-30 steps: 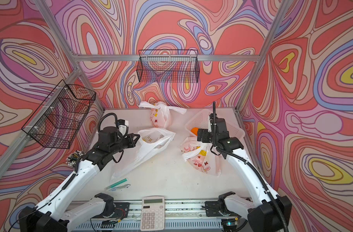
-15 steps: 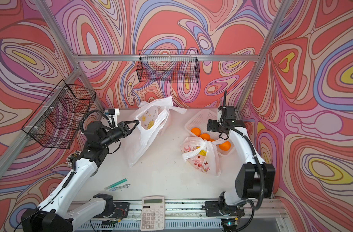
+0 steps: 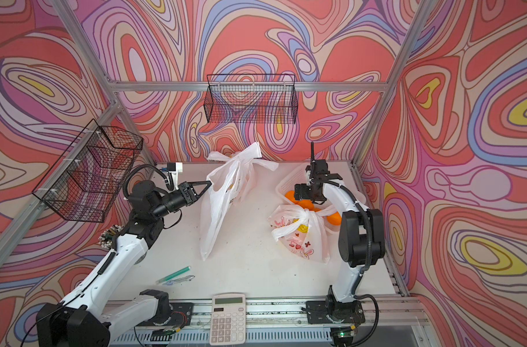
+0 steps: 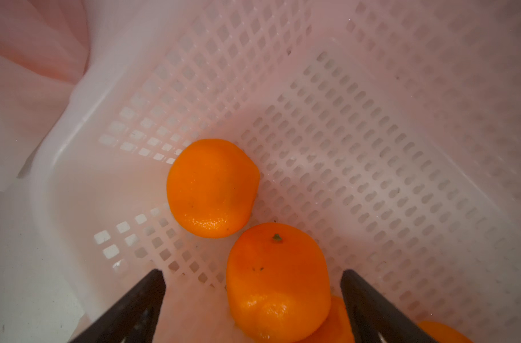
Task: Place the oranges into plastic bags & tie knots
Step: Move the basket to the corner of the board.
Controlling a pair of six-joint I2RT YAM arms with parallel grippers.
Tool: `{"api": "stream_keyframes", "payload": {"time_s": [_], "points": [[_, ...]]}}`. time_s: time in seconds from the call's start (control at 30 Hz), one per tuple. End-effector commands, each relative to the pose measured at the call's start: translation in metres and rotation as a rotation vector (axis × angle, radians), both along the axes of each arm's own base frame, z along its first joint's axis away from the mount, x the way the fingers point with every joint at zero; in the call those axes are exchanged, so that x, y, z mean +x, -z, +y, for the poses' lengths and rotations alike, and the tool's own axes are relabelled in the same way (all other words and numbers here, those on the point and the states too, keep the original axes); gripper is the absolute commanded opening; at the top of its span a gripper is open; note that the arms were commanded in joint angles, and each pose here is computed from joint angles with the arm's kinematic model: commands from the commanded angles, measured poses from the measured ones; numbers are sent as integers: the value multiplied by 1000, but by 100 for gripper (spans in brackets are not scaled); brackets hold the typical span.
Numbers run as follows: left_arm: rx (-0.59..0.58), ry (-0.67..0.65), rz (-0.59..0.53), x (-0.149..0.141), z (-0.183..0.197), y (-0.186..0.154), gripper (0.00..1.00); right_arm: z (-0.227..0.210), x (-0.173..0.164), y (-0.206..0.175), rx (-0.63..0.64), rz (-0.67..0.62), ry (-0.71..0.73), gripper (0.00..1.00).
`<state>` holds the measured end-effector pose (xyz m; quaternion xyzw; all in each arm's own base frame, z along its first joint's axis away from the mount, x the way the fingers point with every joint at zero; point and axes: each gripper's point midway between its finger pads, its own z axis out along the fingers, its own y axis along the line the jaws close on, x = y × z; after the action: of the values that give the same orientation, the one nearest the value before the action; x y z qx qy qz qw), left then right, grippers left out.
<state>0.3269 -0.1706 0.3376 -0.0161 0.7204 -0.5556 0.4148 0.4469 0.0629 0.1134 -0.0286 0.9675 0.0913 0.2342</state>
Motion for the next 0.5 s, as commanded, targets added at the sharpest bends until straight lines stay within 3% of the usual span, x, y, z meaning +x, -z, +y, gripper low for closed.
{"api": "stream_keyframes", "payload": {"time_s": [0.0,0.27,0.47], "points": [[13,11,-32,-2,0,-7,0,8,17,1,1,-57,-2,97],[22,6,-26,-4,1,-5,0,27,83,19,18,-125,28,95],[54,2,-30,-10,3,-8,0,28,136,27,27,-198,78,87]]}}
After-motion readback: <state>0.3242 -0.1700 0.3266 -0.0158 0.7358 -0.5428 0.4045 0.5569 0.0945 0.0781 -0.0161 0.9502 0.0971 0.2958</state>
